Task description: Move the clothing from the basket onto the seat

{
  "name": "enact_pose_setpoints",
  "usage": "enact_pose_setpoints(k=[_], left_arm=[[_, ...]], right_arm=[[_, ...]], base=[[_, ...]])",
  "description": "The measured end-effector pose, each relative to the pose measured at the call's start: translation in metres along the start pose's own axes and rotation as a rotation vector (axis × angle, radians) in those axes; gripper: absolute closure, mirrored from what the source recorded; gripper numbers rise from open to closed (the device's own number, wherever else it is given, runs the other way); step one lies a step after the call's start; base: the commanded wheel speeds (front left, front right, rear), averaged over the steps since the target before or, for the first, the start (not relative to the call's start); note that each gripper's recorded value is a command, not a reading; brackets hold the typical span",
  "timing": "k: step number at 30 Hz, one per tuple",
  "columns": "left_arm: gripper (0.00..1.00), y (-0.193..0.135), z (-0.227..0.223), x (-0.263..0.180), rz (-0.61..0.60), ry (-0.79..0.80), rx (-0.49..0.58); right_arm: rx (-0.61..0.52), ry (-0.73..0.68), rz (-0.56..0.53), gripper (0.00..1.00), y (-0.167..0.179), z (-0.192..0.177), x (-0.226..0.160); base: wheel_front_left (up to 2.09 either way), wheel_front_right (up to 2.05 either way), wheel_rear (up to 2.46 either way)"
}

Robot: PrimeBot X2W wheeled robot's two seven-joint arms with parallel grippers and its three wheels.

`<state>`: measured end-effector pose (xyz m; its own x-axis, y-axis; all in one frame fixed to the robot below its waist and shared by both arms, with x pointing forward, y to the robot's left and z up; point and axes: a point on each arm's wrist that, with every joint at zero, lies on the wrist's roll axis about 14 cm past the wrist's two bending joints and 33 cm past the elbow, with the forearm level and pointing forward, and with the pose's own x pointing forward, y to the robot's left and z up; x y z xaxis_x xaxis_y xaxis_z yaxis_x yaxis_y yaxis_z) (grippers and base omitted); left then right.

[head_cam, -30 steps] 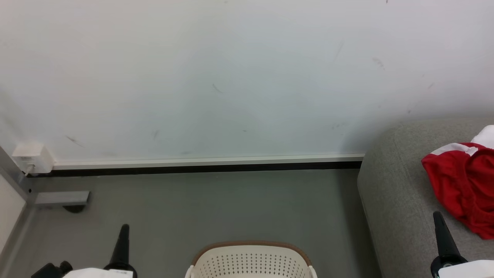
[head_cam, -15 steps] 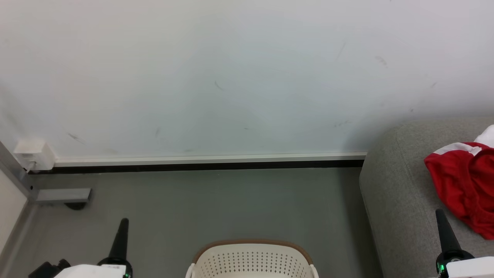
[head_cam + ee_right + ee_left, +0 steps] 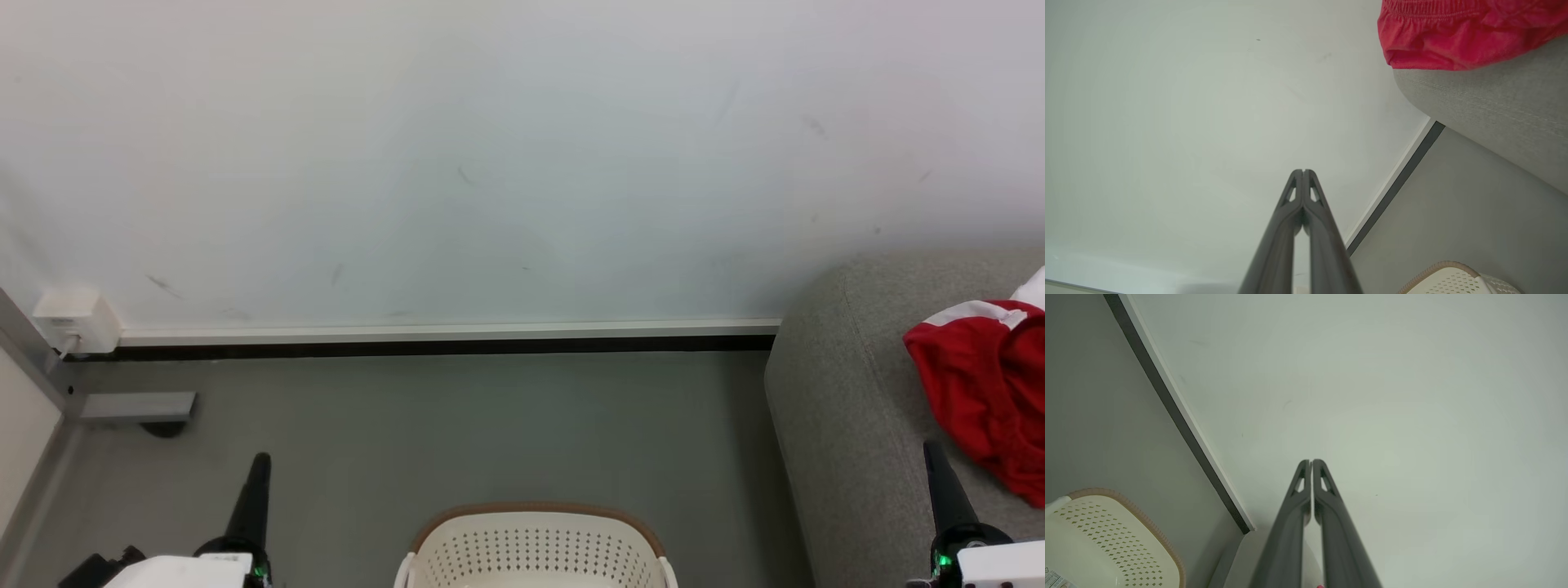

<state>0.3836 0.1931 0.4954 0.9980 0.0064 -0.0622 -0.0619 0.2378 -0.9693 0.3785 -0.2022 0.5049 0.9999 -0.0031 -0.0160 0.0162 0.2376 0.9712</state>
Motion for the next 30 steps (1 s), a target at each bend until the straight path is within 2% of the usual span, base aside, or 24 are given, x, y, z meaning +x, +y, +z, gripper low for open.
enact_pose_setpoints(k=[30], left_arm=[[1.0, -0.0083, 0.0073, 0.0045, -0.049, 0.001, -0.219]], right_arm=[[0.214, 0.001, 0.01, 1.0, 0.0018, -0.0017, 0.0091]], base=[[0.0, 0.0, 0.0]])
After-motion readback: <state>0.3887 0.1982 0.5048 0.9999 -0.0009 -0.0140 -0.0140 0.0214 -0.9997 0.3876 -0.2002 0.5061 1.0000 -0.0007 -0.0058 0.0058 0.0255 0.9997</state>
